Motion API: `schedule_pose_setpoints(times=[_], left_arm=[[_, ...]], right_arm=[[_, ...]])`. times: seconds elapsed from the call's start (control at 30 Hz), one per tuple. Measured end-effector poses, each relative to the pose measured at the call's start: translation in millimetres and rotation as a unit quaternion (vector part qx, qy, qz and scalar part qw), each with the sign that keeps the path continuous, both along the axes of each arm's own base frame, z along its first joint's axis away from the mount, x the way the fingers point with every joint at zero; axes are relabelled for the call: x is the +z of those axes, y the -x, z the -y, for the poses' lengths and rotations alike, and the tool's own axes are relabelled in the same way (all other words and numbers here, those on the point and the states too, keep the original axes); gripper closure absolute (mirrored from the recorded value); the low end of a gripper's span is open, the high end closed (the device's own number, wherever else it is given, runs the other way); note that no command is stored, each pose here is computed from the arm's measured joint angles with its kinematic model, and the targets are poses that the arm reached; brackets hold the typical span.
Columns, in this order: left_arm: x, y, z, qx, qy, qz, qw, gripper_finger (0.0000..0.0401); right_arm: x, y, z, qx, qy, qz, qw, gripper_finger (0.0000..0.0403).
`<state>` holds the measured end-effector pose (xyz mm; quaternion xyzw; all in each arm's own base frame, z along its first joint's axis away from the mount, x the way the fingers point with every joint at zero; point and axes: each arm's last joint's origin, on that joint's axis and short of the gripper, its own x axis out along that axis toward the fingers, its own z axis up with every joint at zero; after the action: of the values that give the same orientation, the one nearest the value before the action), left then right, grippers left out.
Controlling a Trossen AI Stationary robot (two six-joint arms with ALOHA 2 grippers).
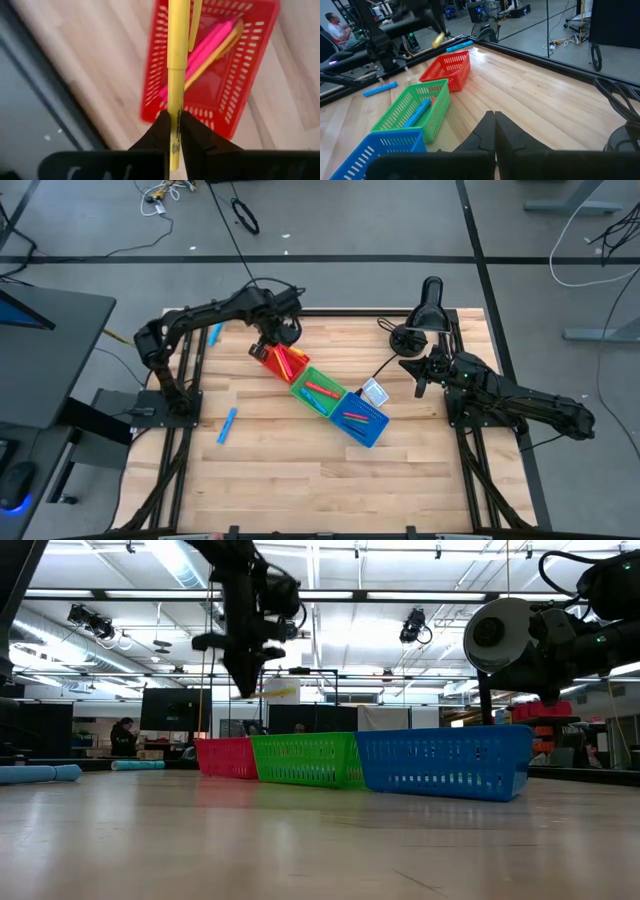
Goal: Pick & Place Markers
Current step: Put the yellow marker pen into the red bin, then put the bottom blue highlighter pen into the green bin
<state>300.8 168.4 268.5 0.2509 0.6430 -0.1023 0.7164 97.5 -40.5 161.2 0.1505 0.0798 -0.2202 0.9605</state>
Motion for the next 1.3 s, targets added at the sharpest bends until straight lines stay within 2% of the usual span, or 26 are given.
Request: schedule_pose_setpoints(times=[0.27,0.37,0.5,0.67,0.73,0.87,1.0,1.3], left_arm=[[-49.9,2.3,7.8,-0.04,0.01,0.002,0.999,0.0379],[-61.5,3.3,9.1,-0.057,0.008,0.006,0.998,0.0379],[-73.1,5.6,11.7,-0.063,0.03,0.017,0.997,0.0379],[-81.6,7.8,10.4,-0.06,0.035,0.027,0.997,0.0378],[-81.6,8.6,9.1,-0.055,0.033,0.026,0.998,0.0361],[-81.7,10.3,7.3,-0.047,0.033,0.023,0.998,0.0301],[-81.8,10.8,6.6,-0.017,0.029,0.021,0.999,0.0256],[-80.7,10.1,4.0,-0.003,0.024,0.031,0.999,0.0198]], right_arm=[[-0.1,0.0,0.0,0.0,0.0,0.0,1.0,0.0403],[-0.1,0.0,0.0,0.0,0.0,0.0,1.0,0.0403],[0.0,0.0,0.0,0.0,0.0,0.0,1.0,0.0403],[0.0,0.0,0.0,0.0,0.0,0.0,1.0,0.0403],[-0.1,0.0,0.0,0.0,0.0,0.0,1.0,0.0403],[0.0,0.0,0.0,0.0,0.0,0.0,1.0,0.0403],[-0.1,0.0,0.0,0.0,0.0,0.0,1.0,0.0403],[-0.1,0.0,0.0,0.0,0.0,0.0,1.0,0.0403]])
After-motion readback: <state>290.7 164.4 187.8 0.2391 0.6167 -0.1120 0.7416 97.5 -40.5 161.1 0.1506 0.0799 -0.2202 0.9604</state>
